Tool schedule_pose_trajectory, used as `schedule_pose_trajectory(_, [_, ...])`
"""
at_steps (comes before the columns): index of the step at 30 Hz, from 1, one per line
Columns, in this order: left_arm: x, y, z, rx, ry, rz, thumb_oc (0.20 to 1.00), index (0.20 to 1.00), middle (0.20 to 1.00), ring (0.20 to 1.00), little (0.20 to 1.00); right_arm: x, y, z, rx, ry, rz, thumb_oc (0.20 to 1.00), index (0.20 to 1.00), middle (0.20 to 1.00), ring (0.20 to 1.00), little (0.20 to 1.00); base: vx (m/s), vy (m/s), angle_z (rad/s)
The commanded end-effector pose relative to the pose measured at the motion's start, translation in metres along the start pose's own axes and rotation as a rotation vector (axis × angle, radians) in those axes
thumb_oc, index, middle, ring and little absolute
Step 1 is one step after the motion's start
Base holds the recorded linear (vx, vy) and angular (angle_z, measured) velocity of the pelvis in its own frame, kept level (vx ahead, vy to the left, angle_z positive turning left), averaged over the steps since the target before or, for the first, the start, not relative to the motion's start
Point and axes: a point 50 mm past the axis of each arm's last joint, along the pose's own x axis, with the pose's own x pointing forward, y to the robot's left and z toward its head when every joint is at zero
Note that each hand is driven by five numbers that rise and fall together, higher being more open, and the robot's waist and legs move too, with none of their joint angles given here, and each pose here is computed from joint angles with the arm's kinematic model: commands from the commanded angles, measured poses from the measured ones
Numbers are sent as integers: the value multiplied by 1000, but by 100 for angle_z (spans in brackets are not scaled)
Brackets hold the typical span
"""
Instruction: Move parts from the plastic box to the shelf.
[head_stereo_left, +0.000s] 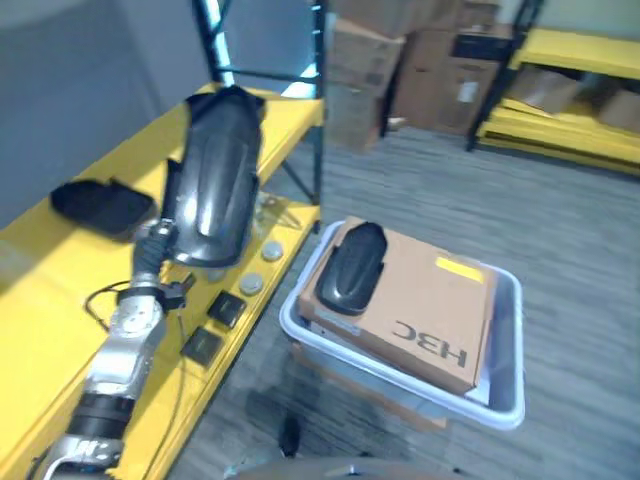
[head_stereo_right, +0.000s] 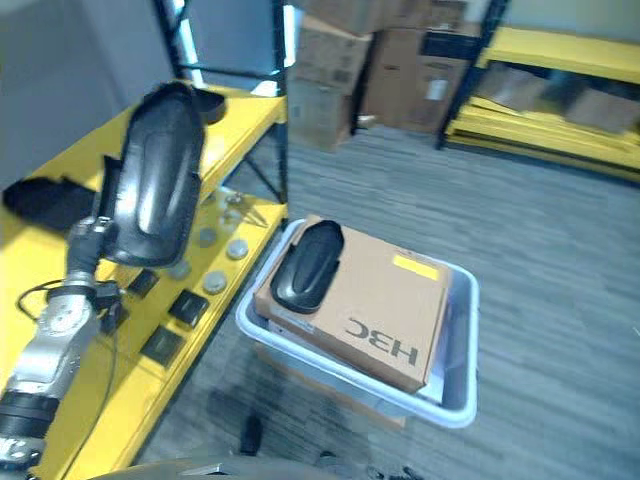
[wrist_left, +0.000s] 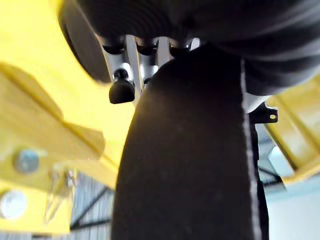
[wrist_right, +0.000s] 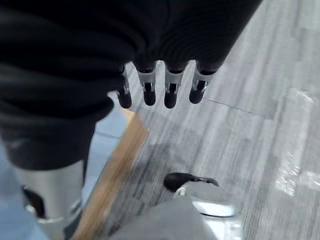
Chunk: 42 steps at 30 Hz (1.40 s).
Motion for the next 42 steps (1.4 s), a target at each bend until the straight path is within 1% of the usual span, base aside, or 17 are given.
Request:
schedule_pose_trajectory(1, [9,26,49,-48,-273,154,200,200,200,200,200,0,7,8,-105,-51,50,1000,1000,1000,1000,1000,-30,5,39])
schedule_pose_trajectory(3, [2,39,46,-43,-275,209,200,200,200,200,200,0,8,8,-171,-56,65,1000,1000,1000,1000,1000,-43,35,65])
schedule_pose_trajectory(5, [-4,45,42,-63,-275,217,200,200,200,200,200,-2,7,-9,-160,31,52,1000,1000,1000,1000,1000,-70,102,95])
schedule_pose_trajectory(7, [-3,40,39,-83,-269,195,200,200,200,200,200,-5,5,-29,-133,116,26,1000,1000,1000,1000,1000,-67,120,171])
schedule_pose_trajectory(10, [-1,26,36,-98,-264,191,200,200,200,200,200,-9,3,-47,-191,188,23,1000,1000,1000,1000,1000,43,172,242])
schedule_pose_trajectory(13, [-6,24,34,-92,-261,190,200,200,200,200,200,-6,2,-41,-221,183,30,1000,1000,1000,1000,1000,71,135,132])
schedule_pose_trajectory(15, [-11,29,31,-83,-245,193,200,200,200,200,200,-4,1,-33,-238,178,33,1000,1000,1000,1000,1000,141,140,65])
schedule_pose_trajectory(17, [-13,31,29,-84,-238,190,200,200,200,200,200,-3,0,-31,-233,171,31,1000,1000,1000,1000,1000,112,104,15])
schedule_pose_trajectory(19, [-18,42,28,-75,-236,155,200,200,200,200,200,0,6,-17,-190,123,42,1000,1000,1000,1000,1000,227,185,38])
schedule_pose_trajectory(21, [-17,42,30,-71,-243,141,200,200,200,200,200,0,8,-15,-172,119,43,1000,1000,1000,1000,1000,161,155,31])
schedule_pose_trajectory(24, [-8,35,36,-63,-250,99,200,200,200,200,200,-1,8,-17,-113,118,30,1000,1000,1000,1000,1000,173,243,35])
schedule_pose_trajectory(26, [0,26,39,-52,-253,74,200,200,200,200,200,-1,4,-21,-65,127,17,1000,1000,1000,1000,1000,105,176,97])
schedule_pose_trajectory(30, [14,4,52,-72,-269,41,200,200,200,200,200,0,-1,-17,-58,107,28,1000,1000,1000,1000,1000,56,-285,90])
schedule_pose_trajectory(32, [13,-3,51,-75,-274,35,200,200,200,200,200,0,2,-16,-55,103,21,1000,1000,1000,1000,1000,128,-350,135])
schedule_pose_trajectory(36, [7,-2,45,-84,-240,2,200,200,200,200,200,0,3,-15,-68,105,32,1000,1000,1000,1000,1000,93,-200,-1])
schedule_pose_trajectory(38, [6,-11,44,-107,-206,-25,200,200,200,200,200,1,-1,-13,-60,99,26,1000,1000,1000,1000,1000,62,-186,25])
schedule_pose_trajectory(42, [7,-24,41,-123,-163,-28,200,200,200,200,200,2,-9,-9,-41,102,1,1000,1000,1000,1000,1000,64,-147,-7])
